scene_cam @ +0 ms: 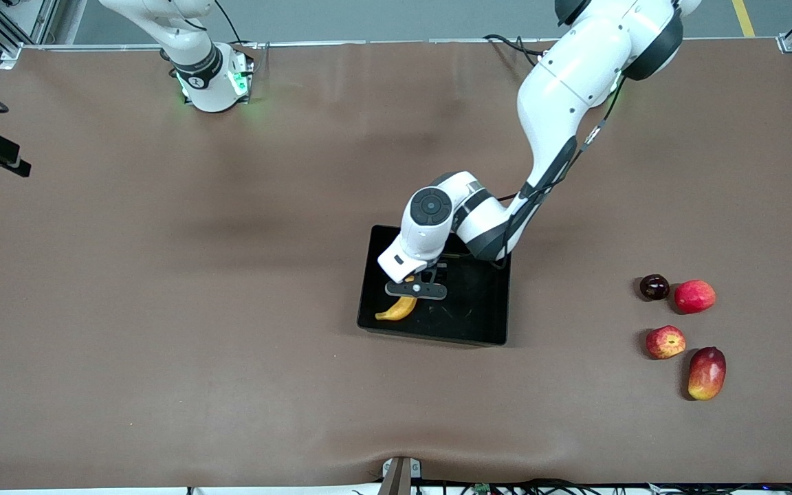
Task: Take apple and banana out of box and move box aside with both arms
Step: 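Move the left gripper back to the tray and grasp the banana, then carry the banana with the left gripper while the right gripper reaches the tray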
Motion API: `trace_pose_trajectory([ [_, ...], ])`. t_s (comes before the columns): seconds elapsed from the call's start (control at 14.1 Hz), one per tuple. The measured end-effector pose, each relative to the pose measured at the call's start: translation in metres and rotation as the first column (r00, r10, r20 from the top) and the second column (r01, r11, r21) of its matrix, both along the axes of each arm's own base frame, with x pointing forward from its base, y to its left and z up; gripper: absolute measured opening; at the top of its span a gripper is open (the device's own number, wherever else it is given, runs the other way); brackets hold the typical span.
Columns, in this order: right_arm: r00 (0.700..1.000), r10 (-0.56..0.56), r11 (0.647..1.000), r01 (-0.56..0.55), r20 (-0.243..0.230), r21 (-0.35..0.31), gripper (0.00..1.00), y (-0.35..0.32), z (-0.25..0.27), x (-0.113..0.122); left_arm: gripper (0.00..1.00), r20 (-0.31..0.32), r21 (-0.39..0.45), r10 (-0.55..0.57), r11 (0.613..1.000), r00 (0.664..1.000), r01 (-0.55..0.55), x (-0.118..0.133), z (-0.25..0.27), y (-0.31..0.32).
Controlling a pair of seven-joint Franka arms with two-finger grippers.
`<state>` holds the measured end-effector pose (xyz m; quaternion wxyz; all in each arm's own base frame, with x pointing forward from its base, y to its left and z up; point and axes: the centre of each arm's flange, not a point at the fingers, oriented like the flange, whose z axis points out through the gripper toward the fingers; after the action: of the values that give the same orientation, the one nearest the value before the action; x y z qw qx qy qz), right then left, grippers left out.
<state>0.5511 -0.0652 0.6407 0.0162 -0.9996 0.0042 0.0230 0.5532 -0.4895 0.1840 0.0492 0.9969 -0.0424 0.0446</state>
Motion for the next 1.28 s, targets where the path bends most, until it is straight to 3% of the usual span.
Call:
trace_pose_trajectory([
  [0.14,0.999,-0.006,1.0,0.007,0.044,-0.015,1.0,-0.006,-0.01,0.017,1.0,0.003,0.002,-0.006,1.0,1.0,0.006,-0.001,-0.006,-0.003],
  [0.57,0.999,-0.047,0.999,0.048,0.021,-0.007,1.0,-0.03,-0.036,0.029,0.38,0.022,-0.022,0.02,1.0,1.0,-0.02,0.003,0.0,-0.005],
  [0.92,0.997,-0.072,0.997,0.072,-0.004,-0.003,1.0,-0.046,-0.053,0.035,0.35,0.068,-0.029,0.067,0.997,0.995,-0.065,0.026,0.059,0.002],
  [1.14,0.997,-0.073,0.997,0.073,0.004,0.001,1.0,-0.046,-0.055,0.038,0.35,0.09,0.004,0.085,0.996,0.992,-0.086,0.031,0.12,0.012],
  [1.28,0.998,-0.067,0.997,0.066,0.017,0.041,1.0,-0.038,-0.065,0.048,0.35,0.103,0.025,0.107,0.994,0.989,-0.11,0.033,0.155,0.022],
])
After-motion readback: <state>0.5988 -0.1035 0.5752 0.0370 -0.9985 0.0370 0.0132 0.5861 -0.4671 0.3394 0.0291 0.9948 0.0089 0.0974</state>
